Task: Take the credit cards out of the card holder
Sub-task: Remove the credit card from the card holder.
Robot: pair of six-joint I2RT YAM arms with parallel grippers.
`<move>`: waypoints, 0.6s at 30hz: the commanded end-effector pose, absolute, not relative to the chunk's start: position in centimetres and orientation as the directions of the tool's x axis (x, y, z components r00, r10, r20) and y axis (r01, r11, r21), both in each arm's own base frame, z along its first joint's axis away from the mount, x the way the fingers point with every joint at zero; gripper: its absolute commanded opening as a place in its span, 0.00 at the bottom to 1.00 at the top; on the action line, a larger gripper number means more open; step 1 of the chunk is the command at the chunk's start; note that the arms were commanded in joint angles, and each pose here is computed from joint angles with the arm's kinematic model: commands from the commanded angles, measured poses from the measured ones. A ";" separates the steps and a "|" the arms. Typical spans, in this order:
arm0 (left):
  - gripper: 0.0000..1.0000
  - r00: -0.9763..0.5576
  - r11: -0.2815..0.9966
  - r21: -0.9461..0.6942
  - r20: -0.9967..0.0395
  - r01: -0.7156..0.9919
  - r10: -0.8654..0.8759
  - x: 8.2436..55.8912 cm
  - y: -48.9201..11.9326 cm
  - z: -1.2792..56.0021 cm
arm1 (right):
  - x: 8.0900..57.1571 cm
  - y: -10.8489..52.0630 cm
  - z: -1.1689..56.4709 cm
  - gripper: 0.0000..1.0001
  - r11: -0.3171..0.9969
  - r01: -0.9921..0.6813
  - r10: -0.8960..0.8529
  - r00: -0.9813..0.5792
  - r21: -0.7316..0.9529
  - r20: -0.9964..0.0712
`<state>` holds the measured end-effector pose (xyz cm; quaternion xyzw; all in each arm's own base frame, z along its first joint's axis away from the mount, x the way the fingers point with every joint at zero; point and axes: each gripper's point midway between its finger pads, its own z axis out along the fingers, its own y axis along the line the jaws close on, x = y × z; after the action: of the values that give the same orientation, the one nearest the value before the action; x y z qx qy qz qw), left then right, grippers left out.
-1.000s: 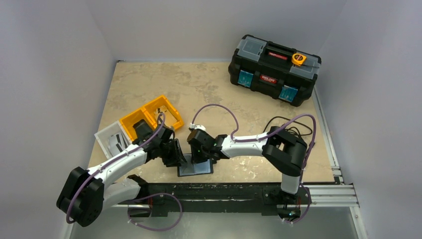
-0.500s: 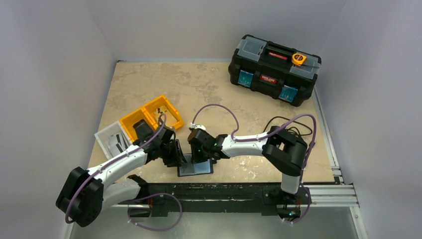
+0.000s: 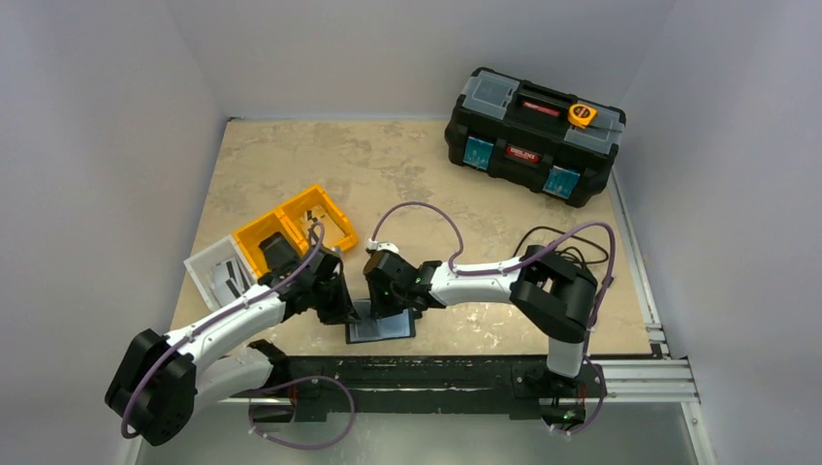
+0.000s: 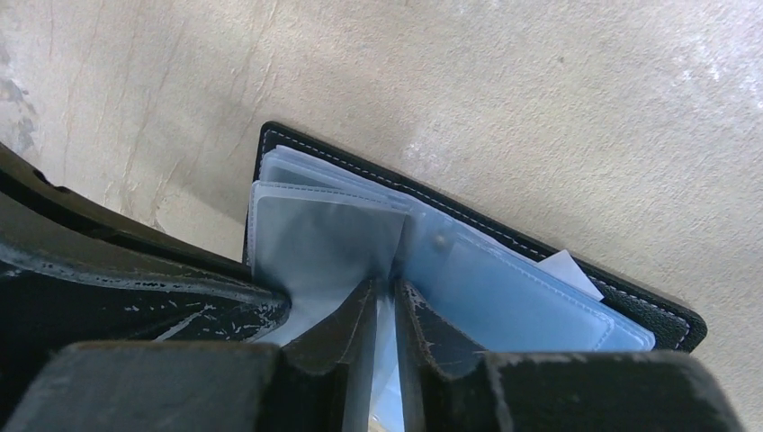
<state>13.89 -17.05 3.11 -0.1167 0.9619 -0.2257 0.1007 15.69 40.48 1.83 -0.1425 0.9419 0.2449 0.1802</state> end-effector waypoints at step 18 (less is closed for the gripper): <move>0.26 -0.952 0.835 -0.539 -0.184 -0.111 -0.245 15.1 -22.0 7.7 | 16.1 34.4 7.8 0.41 0.897 -0.299 -0.110 -0.863 0.324 -0.492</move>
<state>13.20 -19.07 5.28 -0.0958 0.9625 -0.2314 0.1039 15.46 36.97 7.51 -0.1360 0.9397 0.2245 0.2192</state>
